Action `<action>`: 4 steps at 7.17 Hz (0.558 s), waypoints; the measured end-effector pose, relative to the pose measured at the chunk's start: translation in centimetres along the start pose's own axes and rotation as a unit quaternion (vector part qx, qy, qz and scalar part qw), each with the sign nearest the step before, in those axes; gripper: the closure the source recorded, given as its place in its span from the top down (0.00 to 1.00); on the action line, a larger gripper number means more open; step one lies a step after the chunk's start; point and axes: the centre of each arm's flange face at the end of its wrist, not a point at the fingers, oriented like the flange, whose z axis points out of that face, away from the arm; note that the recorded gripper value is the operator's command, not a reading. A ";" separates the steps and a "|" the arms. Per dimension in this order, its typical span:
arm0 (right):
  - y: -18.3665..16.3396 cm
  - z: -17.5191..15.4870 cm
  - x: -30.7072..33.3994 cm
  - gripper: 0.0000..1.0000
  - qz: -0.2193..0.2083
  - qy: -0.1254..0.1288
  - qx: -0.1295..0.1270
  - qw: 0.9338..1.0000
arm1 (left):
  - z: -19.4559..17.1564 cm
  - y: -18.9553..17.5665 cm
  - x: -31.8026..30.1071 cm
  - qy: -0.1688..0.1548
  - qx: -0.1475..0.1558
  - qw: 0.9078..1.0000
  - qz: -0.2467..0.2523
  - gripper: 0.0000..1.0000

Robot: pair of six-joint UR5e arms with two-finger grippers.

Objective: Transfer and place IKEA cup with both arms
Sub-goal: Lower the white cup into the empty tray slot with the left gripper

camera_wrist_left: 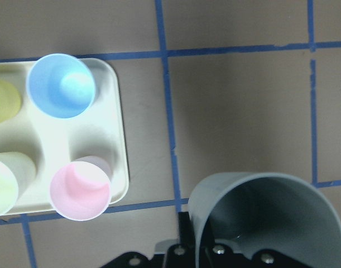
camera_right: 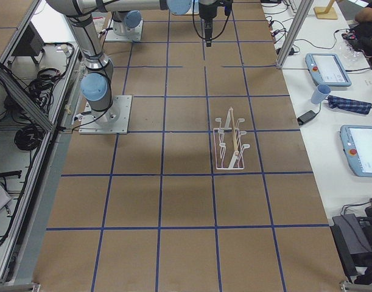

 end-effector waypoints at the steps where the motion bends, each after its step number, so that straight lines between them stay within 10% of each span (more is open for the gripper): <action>1: -0.2 -0.4 0.0 1.00 0.001 0.000 0.003 1.000 | 0.1 1.6 -3.5 -0.005 0.006 1.000 0.022 0.00; 4: -0.1 -0.8 0.0 1.00 0.000 -0.001 -0.004 1.000 | 1.7 6.9 -14.3 -0.022 0.032 0.997 0.069 0.00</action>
